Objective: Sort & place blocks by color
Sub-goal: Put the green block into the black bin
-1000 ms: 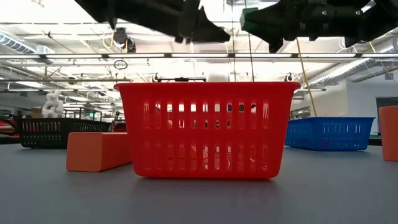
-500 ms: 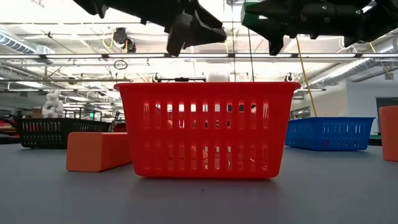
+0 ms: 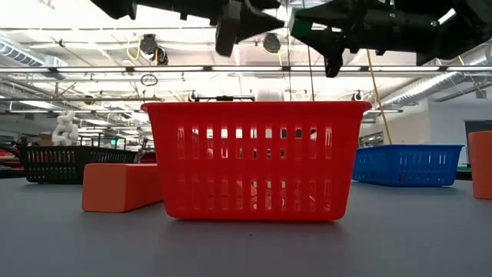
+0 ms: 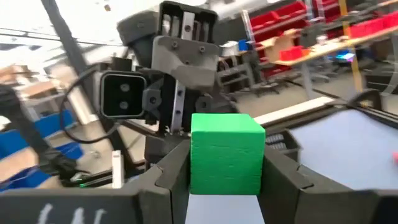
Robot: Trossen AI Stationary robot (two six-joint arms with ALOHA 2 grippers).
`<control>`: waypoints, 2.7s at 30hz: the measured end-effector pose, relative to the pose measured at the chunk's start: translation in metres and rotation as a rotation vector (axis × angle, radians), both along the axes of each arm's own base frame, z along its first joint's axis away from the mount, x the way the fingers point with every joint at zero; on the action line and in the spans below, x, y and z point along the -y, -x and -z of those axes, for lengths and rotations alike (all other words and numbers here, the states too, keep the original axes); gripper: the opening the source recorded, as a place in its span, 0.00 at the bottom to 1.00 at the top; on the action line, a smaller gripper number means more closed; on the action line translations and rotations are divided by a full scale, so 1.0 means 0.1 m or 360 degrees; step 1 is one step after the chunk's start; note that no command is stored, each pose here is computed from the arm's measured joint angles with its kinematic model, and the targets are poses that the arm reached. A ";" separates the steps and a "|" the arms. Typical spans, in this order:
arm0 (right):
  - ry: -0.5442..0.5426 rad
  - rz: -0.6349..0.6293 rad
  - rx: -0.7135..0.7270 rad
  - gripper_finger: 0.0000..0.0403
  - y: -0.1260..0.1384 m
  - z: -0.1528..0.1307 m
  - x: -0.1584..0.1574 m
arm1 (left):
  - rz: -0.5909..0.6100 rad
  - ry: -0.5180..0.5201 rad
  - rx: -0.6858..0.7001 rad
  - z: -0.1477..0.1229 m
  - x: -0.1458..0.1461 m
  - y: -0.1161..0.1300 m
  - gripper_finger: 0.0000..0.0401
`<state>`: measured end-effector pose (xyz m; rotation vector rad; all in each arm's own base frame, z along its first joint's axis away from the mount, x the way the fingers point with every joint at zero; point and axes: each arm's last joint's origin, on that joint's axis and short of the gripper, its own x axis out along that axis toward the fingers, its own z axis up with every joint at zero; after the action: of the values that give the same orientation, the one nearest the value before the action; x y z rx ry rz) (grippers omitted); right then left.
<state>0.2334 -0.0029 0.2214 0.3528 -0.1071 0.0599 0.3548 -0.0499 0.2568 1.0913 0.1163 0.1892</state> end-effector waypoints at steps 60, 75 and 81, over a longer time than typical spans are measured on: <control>-0.0022 -0.0092 0.0002 0.33 -0.07 0.07 -0.02 | -0.0093 0.0053 0.0024 0.19 -0.14 -0.40 0.61; -0.0029 -0.0087 -0.0023 0.33 -0.07 0.08 -0.02 | -0.0086 0.0035 0.0031 0.18 -0.10 -0.39 0.36; -0.0034 -0.0088 -0.0031 0.33 -0.07 0.09 -0.02 | -0.0075 0.0021 0.0020 0.18 -0.06 -0.39 0.34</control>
<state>0.2403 -0.0010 0.2128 0.3778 -0.0788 0.1103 0.3938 -0.0443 0.2383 1.0748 0.1318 0.2373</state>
